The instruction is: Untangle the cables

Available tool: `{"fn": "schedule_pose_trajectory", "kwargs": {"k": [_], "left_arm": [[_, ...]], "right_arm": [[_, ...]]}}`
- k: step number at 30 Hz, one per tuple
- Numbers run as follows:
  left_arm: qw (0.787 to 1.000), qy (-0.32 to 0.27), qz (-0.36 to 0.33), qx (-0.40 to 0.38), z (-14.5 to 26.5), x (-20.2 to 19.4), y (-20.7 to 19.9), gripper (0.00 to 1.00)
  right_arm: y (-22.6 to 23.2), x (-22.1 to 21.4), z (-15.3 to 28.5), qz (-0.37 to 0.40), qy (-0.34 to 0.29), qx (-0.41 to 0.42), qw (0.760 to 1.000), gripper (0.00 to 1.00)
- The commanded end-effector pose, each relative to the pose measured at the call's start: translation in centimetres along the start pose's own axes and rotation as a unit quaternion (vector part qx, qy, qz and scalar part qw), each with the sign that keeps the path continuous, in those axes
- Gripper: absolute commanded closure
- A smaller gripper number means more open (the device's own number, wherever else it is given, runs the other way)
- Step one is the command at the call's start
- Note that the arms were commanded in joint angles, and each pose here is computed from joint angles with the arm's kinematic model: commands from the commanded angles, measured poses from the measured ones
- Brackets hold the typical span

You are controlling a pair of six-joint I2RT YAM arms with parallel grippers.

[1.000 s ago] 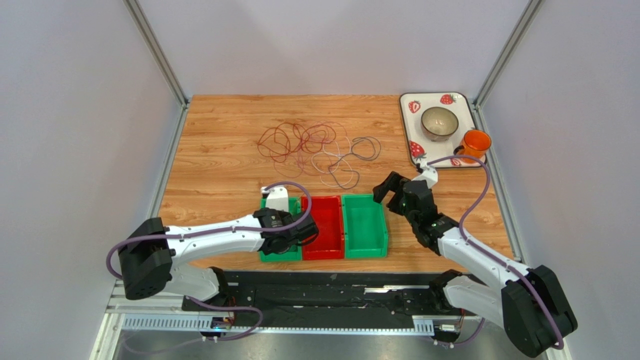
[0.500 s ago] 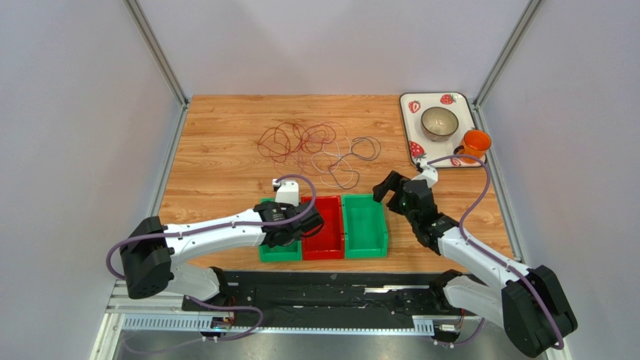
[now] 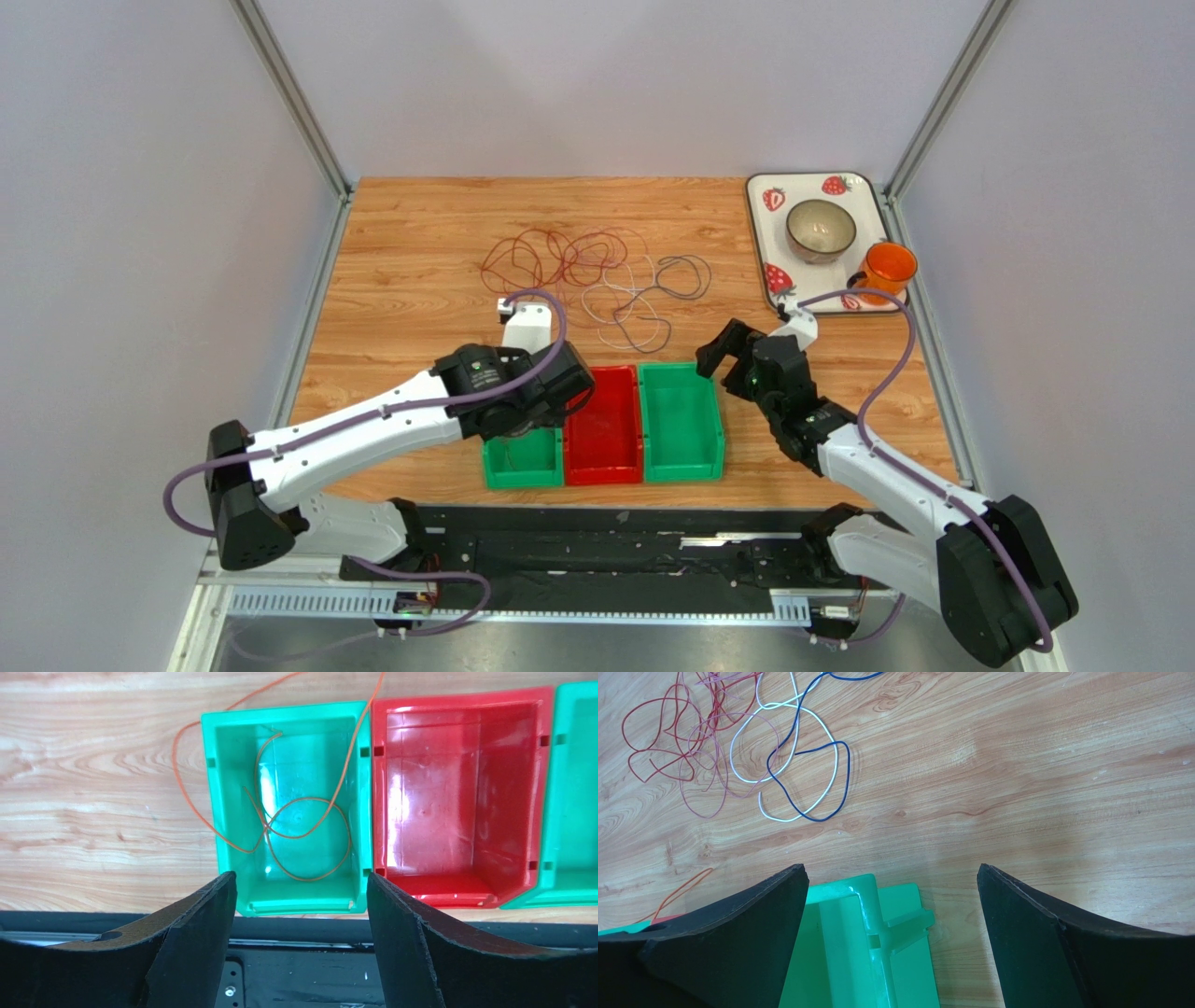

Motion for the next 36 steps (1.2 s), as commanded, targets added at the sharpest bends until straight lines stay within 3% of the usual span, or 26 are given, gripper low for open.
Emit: {"fn": "schedule_pose_trajectory", "kwargs": {"k": [1,6,10,16,24,36], "left_arm": [[0.999,-0.010,-0.024,-0.026,2.3,2.8,1.8,0.23],[0.999,-0.018,0.016,-0.044,0.9,7.2,2.9,0.23],[0.998,-0.008,-0.020,-0.051,-2.7,10.1,2.6,0.26],[0.988,0.096,-0.092,-0.075,-10.5,11.7,-1.7,0.28],[0.963,0.194,-0.141,-0.119,-16.6,9.9,-5.9,0.27],[0.947,0.257,-0.155,-0.117,-17.4,5.4,-5.6,0.32]], "right_arm": [[1.4,1.9,0.1,-0.010,-0.024,0.017,1.000,0.04],[1.4,1.9,0.1,-0.010,-0.024,0.016,1.000,0.04],[1.3,1.9,0.1,-0.010,-0.023,0.015,1.000,0.04],[1.4,1.9,0.1,-0.011,-0.023,0.015,1.000,0.04],[1.4,1.8,0.0,-0.009,-0.022,0.017,1.000,0.04],[1.5,1.8,-0.1,-0.010,-0.022,0.019,1.000,0.05]]}}
Point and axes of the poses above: each gripper's point midway between its finger pads, its own z axis back along the fingers, its own y axis along the line the jaws close on, x = y × z, the point moved 2 cm from there along z, back along the fingers, and after that the axes turned 3 degrees about z, right-handed, at the moved point
